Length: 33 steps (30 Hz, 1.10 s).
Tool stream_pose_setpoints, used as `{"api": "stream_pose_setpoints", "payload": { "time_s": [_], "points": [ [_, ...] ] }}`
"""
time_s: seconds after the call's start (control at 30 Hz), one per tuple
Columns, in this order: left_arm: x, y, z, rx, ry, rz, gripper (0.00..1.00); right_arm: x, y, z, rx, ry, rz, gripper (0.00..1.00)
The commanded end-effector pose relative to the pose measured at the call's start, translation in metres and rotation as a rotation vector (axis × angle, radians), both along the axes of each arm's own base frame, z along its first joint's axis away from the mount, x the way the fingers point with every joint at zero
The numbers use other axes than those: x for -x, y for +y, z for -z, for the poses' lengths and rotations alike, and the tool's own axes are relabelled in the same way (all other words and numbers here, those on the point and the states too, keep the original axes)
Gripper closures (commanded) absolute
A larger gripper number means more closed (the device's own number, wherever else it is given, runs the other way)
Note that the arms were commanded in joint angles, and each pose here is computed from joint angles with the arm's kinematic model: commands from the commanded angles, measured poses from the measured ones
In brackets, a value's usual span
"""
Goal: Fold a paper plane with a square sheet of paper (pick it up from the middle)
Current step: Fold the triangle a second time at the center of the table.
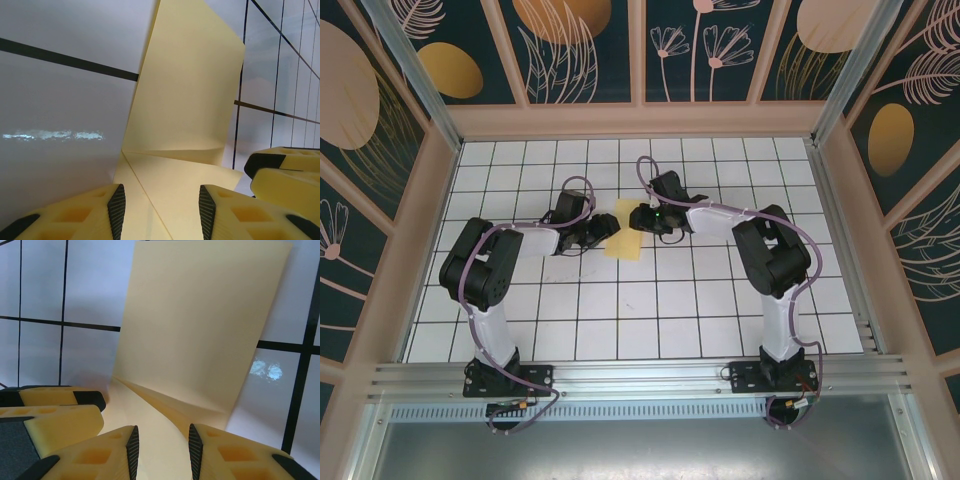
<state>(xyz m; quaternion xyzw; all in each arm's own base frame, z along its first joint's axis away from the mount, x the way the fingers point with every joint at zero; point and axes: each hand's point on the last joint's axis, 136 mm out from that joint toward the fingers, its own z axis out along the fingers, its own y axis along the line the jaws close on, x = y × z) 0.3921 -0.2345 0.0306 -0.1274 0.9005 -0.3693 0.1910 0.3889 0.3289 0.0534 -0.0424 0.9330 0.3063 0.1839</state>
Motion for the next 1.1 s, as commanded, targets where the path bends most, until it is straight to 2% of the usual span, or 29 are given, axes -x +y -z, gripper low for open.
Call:
{"api": "stream_pose_setpoints", "payload": {
  "time_s": [0.0,0.5,0.7,1.07],
  "points": [
    [0.004,0.000,0.013,-0.027,0.026,0.014,0.53,0.005,0.002,0.016,0.021,0.025,-0.029,0.64],
    [0.004,0.001,0.013,-0.031,0.025,0.009,0.52,0.011,0.000,0.033,0.059,0.052,-0.036,0.64],
    [0.005,0.002,0.014,-0.032,0.027,0.008,0.52,0.023,0.009,0.022,-0.014,0.062,-0.080,0.60],
    [0.005,0.002,0.014,-0.032,0.026,0.007,0.54,0.044,0.015,0.006,-0.096,0.098,-0.079,0.63]
  ]
}}
